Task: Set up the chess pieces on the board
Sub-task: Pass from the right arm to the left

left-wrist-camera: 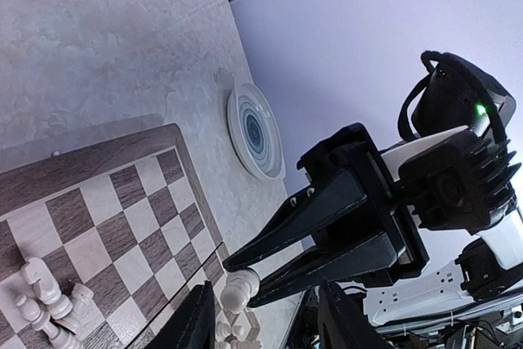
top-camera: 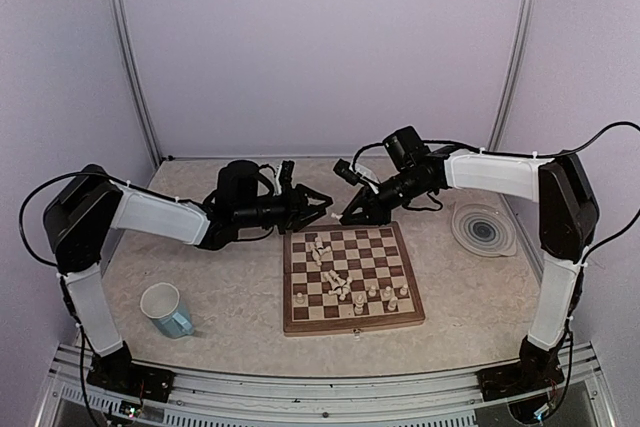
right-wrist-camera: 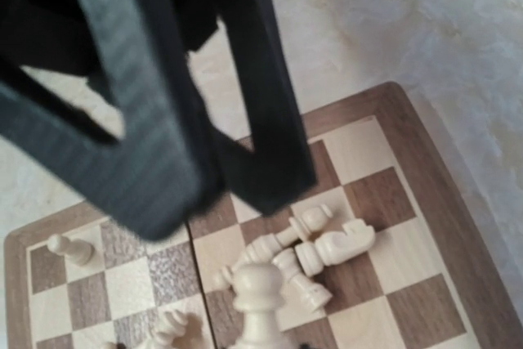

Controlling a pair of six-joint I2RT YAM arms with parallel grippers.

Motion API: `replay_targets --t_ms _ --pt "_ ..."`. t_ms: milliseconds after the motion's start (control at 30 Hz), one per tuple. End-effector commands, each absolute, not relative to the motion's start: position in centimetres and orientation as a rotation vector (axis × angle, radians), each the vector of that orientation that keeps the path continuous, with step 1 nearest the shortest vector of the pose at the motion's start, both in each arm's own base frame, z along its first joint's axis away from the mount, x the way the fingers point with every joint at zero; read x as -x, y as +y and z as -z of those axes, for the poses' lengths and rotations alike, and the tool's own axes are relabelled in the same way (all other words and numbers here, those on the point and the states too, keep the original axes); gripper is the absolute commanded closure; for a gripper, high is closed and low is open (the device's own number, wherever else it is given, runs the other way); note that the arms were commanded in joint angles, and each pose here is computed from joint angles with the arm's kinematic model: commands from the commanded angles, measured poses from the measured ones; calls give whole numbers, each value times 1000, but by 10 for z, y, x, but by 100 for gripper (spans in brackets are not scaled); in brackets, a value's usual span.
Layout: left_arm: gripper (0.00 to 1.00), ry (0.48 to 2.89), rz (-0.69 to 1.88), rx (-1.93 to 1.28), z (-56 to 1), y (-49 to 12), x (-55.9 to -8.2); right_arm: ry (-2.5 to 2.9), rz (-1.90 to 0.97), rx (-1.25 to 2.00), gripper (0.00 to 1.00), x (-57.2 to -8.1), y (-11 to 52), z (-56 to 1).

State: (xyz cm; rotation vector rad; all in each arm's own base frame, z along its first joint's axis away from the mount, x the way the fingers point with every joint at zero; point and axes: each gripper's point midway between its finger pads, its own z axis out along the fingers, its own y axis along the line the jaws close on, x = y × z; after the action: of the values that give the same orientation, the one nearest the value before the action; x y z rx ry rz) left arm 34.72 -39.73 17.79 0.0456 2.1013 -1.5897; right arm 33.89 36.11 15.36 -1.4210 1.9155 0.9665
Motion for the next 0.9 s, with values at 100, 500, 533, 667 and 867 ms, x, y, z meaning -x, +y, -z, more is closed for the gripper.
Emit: replay_targets --t_ms 100,500,533,667,867 --pt "60 2112 1663 -90 -174 -415 -339 1879 -1005 1411 86 -338 362 -171" --pt "79 2115 1682 -109 -173 -423 -335 1871 -1005 1412 86 -336 362 -173" --pt "81 2115 1682 -108 -173 -423 -335 1872 -1006 1413 86 -336 362 -173" --pt "82 2124 1673 -106 -170 -424 -336 1865 -1007 1417 85 -335 361 -174" --pt "83 2123 1666 -118 -171 -427 -336 1866 -1013 1422 85 -333 361 -173"
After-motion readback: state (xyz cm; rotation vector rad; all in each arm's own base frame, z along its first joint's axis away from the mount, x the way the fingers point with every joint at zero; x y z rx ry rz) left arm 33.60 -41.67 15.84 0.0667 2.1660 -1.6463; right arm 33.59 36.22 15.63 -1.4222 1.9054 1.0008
